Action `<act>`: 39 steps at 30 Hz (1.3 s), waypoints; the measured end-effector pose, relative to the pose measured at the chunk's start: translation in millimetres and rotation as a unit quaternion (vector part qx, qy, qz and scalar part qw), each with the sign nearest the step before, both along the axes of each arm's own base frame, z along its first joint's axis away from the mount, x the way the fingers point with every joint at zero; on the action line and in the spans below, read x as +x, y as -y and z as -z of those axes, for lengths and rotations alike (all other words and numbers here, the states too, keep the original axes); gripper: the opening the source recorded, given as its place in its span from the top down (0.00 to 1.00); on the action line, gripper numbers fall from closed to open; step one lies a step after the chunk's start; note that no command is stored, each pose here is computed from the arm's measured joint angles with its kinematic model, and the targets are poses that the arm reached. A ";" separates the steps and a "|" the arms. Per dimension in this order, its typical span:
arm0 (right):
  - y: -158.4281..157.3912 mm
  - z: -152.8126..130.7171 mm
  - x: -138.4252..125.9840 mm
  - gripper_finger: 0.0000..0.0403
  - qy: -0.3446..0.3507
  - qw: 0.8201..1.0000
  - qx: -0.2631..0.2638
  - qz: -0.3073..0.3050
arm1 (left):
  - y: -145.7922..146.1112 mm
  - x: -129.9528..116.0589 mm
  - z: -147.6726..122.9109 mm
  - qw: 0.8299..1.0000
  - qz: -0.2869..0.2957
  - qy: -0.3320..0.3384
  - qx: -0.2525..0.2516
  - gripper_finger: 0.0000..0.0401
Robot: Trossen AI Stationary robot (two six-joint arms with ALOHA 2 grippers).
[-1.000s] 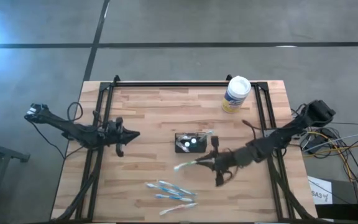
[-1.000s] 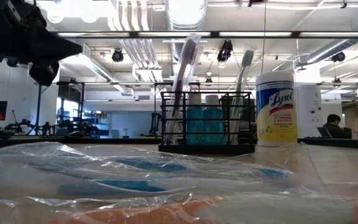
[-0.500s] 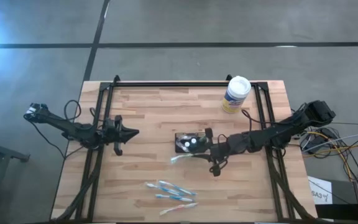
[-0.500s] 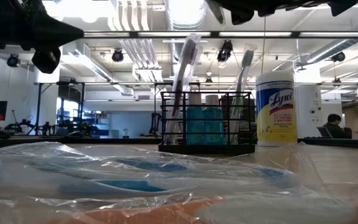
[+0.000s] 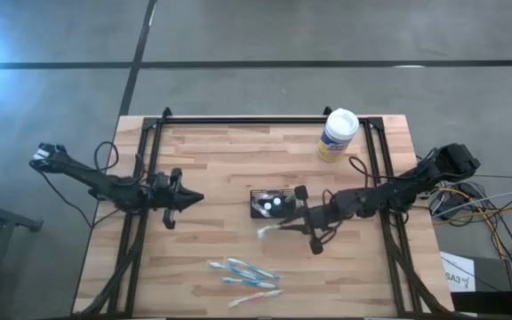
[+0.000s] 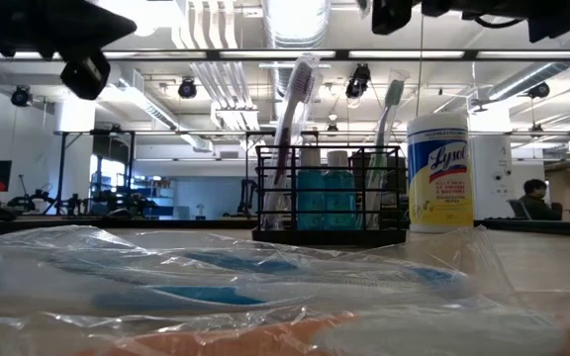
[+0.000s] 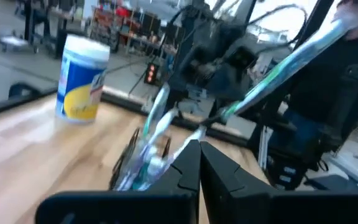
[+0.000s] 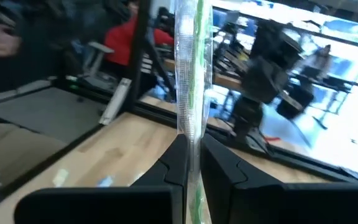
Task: Pick & Place toothbrushing station
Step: Put the green toothbrush into the mesh organizer
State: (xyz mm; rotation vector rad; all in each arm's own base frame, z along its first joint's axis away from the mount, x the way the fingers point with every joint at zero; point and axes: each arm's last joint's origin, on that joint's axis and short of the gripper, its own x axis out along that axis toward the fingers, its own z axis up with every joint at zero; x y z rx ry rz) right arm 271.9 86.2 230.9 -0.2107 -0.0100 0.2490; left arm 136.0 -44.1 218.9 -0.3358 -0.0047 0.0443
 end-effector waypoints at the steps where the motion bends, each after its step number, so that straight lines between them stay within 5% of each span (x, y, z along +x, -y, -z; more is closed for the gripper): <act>1: 0.9 1.0 -0.5 0.94 -0.001 1.000 0.003 0.012 | 1.2 2.8 -3.9 1.000 0.000 0.014 0.000 0.98; 5: 2.5 8.6 -1.4 0.94 -0.010 0.999 0.030 0.035 | 6.4 14.4 -16.7 0.998 0.003 0.062 0.015 0.93; 13: -5.0 26.9 -1.7 0.94 0.013 0.997 0.068 0.045 | 29.7 60.7 -49.7 0.990 0.062 0.051 0.117 0.73; 22: -23.2 36.6 0.2 0.94 0.016 0.984 0.046 0.173 | 52.7 117.2 -81.4 0.982 0.055 0.052 0.175 0.50; 39: -35.5 29.9 -5.6 0.94 0.038 0.981 0.032 0.190 | 47.4 166.7 -75.9 0.988 -0.004 0.034 0.150 0.46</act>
